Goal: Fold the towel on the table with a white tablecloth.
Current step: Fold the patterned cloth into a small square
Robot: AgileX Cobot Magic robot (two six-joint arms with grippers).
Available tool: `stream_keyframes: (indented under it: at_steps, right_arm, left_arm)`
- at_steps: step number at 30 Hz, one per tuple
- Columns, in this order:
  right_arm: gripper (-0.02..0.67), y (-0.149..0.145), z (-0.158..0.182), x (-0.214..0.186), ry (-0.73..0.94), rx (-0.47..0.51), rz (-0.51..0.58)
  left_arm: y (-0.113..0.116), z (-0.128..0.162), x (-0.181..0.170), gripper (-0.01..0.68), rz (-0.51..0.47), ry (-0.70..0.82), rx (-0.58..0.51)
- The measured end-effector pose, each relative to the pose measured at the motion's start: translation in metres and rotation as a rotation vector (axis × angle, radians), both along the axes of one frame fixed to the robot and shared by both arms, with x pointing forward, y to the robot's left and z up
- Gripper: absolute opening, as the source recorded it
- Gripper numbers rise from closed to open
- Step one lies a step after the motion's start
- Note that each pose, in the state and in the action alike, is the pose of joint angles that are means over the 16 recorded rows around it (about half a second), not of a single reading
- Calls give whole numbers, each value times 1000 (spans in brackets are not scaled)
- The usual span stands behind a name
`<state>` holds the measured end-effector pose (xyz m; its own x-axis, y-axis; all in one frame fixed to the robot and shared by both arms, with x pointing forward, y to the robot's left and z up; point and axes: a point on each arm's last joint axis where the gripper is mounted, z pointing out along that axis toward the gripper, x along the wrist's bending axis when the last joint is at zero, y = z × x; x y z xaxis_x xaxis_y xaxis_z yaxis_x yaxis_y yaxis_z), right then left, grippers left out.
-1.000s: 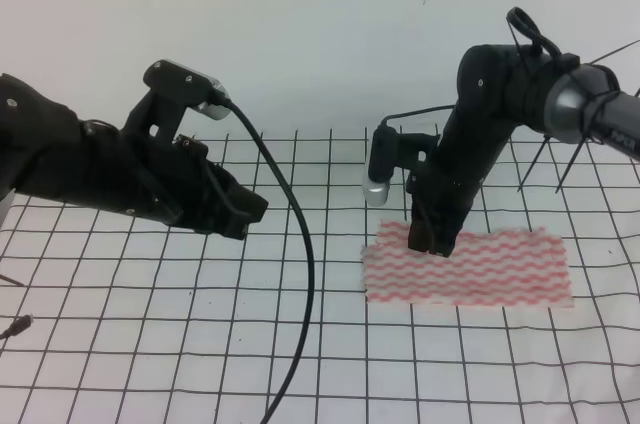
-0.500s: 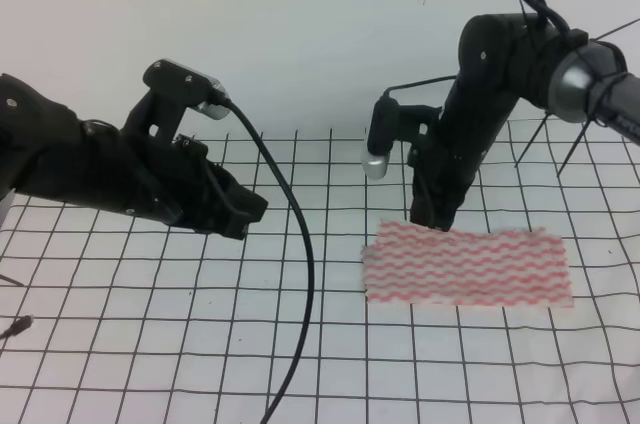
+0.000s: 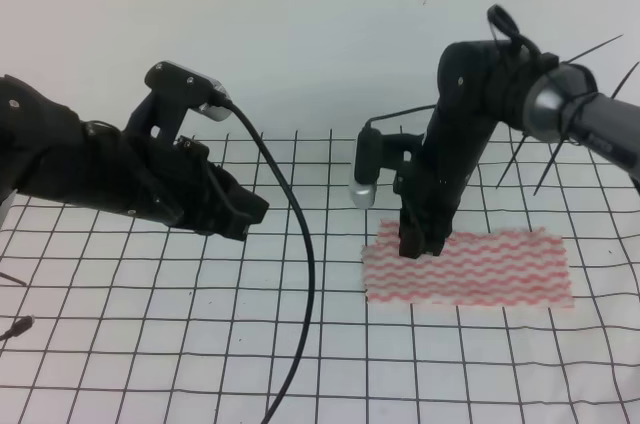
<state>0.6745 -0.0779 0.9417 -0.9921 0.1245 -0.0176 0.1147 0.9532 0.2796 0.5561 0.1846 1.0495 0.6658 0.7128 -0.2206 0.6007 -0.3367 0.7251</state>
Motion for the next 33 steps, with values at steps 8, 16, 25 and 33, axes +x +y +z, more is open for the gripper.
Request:
stream_keyframes:
  at_steps: [8,16,25,33]
  right_arm:
    - [186,2,-12,0,17,-15,12]
    - [68,0,-12,0,17,-32,13]
    - [-2,-3,-7,2,-8,-57,5]
    - [-3,-2,-2,3,-26,-38,-11]
  left_arm:
    - [0,0,0,-1,1,3,-1]
    - [0,0,0,-1,1,3,-1]
    - [0,0,0,-1,0,2,-2]
    - [0,0,0,-1,0,2,-7]
